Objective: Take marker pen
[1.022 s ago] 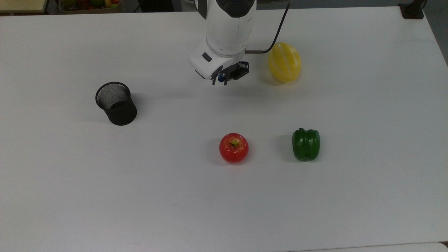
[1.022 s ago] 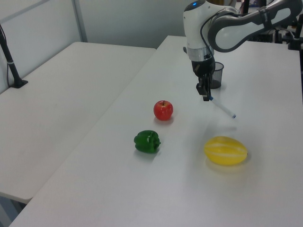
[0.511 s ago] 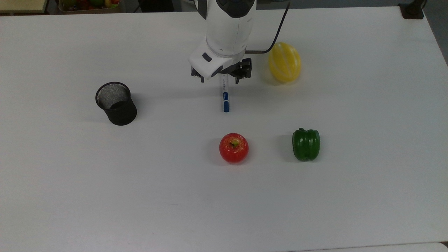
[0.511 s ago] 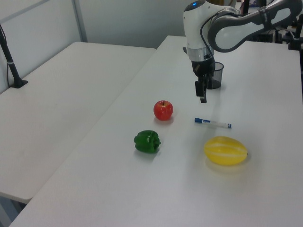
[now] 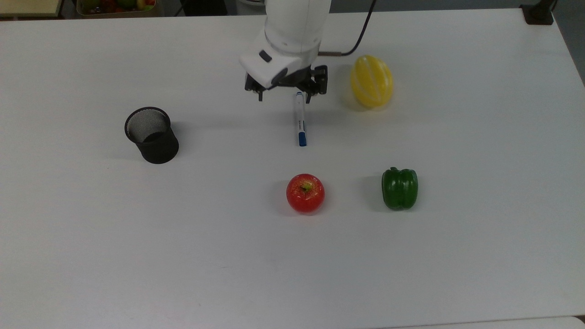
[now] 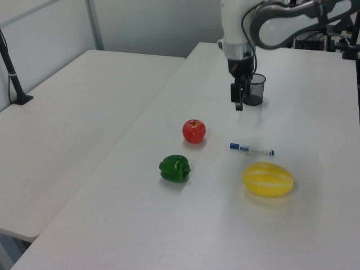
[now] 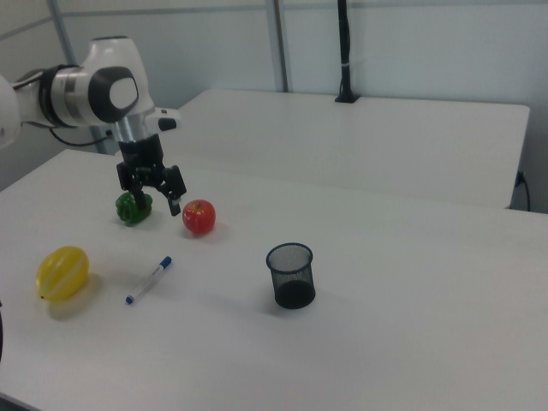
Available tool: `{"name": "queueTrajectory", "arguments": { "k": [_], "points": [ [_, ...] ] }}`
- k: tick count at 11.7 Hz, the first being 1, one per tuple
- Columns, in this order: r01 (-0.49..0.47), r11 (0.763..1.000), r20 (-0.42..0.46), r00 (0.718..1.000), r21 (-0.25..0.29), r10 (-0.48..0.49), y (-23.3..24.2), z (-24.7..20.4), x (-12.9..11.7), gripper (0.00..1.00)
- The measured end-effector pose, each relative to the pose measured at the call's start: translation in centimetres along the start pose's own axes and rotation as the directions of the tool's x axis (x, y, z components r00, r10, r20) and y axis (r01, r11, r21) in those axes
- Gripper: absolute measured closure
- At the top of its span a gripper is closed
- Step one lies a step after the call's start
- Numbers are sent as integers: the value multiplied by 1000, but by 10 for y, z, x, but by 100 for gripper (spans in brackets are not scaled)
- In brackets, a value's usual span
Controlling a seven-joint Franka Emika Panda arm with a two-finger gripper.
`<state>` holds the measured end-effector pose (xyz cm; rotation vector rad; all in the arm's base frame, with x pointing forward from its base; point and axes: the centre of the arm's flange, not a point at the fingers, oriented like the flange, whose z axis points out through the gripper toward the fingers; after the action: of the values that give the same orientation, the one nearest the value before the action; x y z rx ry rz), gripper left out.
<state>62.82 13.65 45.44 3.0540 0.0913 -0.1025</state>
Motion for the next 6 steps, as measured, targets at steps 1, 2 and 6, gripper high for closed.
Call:
{"name": "queueTrajectory", "arguments": {
  "k": [1,2,6],
  "points": [
    [1,1000,0,1000,-5,-1,6,-13,-5,0],
    [7,1000,9,1000,-16,-7,17,-33,-16,0],
    [-37,999,-30,999,-36,36,58,-98,-49,0]
  ]
}}
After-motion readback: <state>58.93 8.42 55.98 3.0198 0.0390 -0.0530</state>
